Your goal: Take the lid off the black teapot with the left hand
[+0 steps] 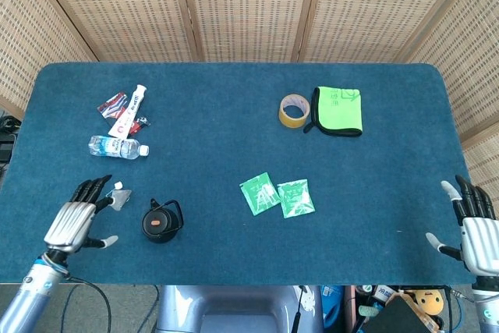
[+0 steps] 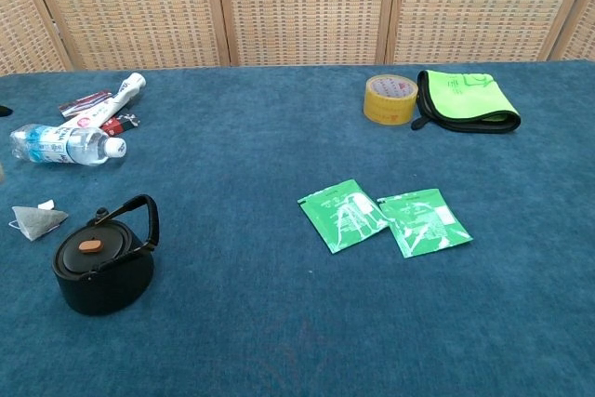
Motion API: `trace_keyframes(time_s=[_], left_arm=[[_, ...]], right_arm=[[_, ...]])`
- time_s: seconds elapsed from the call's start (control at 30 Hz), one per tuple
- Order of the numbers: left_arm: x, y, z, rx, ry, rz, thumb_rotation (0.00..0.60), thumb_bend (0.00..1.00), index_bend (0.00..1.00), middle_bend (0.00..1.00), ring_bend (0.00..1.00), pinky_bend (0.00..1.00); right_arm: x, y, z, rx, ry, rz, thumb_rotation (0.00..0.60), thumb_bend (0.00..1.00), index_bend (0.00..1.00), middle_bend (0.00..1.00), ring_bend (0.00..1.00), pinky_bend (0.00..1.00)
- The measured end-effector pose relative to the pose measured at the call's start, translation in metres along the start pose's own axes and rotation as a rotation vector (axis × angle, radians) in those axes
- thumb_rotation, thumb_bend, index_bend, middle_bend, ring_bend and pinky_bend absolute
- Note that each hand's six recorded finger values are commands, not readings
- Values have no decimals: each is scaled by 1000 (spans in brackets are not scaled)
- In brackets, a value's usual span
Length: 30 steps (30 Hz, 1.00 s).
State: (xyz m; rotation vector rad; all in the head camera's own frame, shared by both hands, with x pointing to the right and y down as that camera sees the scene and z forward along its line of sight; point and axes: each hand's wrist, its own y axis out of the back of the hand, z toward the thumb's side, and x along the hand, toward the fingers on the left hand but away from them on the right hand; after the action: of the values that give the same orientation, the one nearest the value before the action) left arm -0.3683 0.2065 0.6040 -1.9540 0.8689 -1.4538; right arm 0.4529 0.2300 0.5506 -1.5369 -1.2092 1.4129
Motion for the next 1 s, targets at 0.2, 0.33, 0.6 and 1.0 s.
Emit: trace_keyframes(time_s=[0.2, 0.33, 0.6, 1.0], left_arm=[[15, -14, 18, -2, 0, -40, 600, 255, 464, 0, 0, 0], [22, -22, 26, 8, 3, -62, 600, 295, 470, 0, 0, 0], [32, -36, 40, 14, 4, -99, 600, 336, 478, 0, 0, 0], [43, -51, 49, 14, 10, -139, 600, 337, 487, 0, 0, 0]], right_arm=[[0, 0, -2, -5, -3, 2, 600, 0, 0, 0, 0, 0], [0, 1, -2, -7, -3, 4, 600, 0, 0, 0, 0, 0], [-1, 1, -3, -12, -6, 4, 600, 0, 0, 0, 0, 0], [-2, 0, -5, -15, -9, 10, 600, 0, 0, 0, 0, 0]])
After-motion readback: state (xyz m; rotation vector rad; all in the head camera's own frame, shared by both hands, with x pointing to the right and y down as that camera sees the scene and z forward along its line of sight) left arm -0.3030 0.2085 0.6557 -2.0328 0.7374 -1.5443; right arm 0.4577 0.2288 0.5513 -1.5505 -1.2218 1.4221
